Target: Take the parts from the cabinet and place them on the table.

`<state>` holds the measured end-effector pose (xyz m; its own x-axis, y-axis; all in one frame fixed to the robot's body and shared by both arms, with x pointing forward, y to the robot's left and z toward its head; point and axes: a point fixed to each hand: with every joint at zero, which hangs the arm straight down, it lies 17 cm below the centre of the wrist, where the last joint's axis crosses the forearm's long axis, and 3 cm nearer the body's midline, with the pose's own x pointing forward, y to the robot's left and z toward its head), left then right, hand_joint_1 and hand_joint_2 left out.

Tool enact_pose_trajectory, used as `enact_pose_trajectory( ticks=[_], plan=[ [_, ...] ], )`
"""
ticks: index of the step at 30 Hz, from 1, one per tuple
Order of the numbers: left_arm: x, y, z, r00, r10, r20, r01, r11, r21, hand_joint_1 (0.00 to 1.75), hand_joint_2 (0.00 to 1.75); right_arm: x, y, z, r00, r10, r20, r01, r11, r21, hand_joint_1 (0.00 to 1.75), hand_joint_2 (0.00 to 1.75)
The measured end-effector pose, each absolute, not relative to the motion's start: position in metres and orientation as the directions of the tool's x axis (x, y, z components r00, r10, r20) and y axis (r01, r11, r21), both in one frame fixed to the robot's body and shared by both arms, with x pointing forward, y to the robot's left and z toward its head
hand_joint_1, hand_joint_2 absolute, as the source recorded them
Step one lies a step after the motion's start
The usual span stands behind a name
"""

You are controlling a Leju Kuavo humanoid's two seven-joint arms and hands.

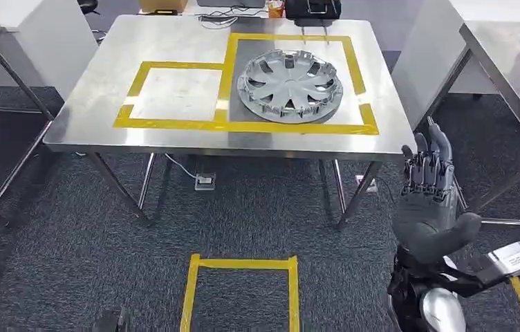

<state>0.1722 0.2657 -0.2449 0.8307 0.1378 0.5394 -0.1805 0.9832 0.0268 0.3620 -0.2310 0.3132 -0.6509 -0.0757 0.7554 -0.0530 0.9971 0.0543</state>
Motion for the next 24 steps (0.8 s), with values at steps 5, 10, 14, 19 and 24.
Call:
enact_pose_trajectory(
  ticks=[5, 10, 14, 19, 24],
  plan=[
    [0.1691, 0.2635, -0.2454, 0.832, 0.141, 0.536, -0.174, 0.985, 0.013, 0.0, 0.0, 0.3626, -0.2308, 0.3136, -0.65, -0.075, 0.756, -0.053, 0.997, 0.054, 0.0, 0.0],
    [0.1643, 0.2658, -0.2467, 0.835, 0.139, 0.533, -0.174, 0.985, 0.016, 0.0, 0.0, 0.3626, -0.2313, 0.3136, -0.65, -0.074, 0.756, -0.049, 0.997, 0.055, 0.0, 0.0],
    [0.1631, 0.268, -0.2471, 0.836, 0.138, 0.532, -0.175, 0.984, 0.019, 0.0, 0.0, 0.3627, -0.2318, 0.3129, -0.648, -0.074, 0.758, -0.045, 0.997, 0.058, 0.0, 0.0],
    [0.1647, 0.2683, -0.2466, 0.834, 0.138, 0.535, -0.175, 0.984, 0.019, 0.0, 0.0, 0.3624, -0.2326, 0.3111, -0.644, -0.073, 0.762, -0.04, 0.997, 0.062, 0.0, 0.0],
    [0.1686, 0.2721, -0.2455, 0.829, 0.138, 0.542, -0.178, 0.984, 0.022, 0.0, 0.0, 0.3622, -0.2327, 0.3111, -0.642, -0.076, 0.763, -0.037, 0.997, 0.068, 0.0, 0.0]
  ],
)
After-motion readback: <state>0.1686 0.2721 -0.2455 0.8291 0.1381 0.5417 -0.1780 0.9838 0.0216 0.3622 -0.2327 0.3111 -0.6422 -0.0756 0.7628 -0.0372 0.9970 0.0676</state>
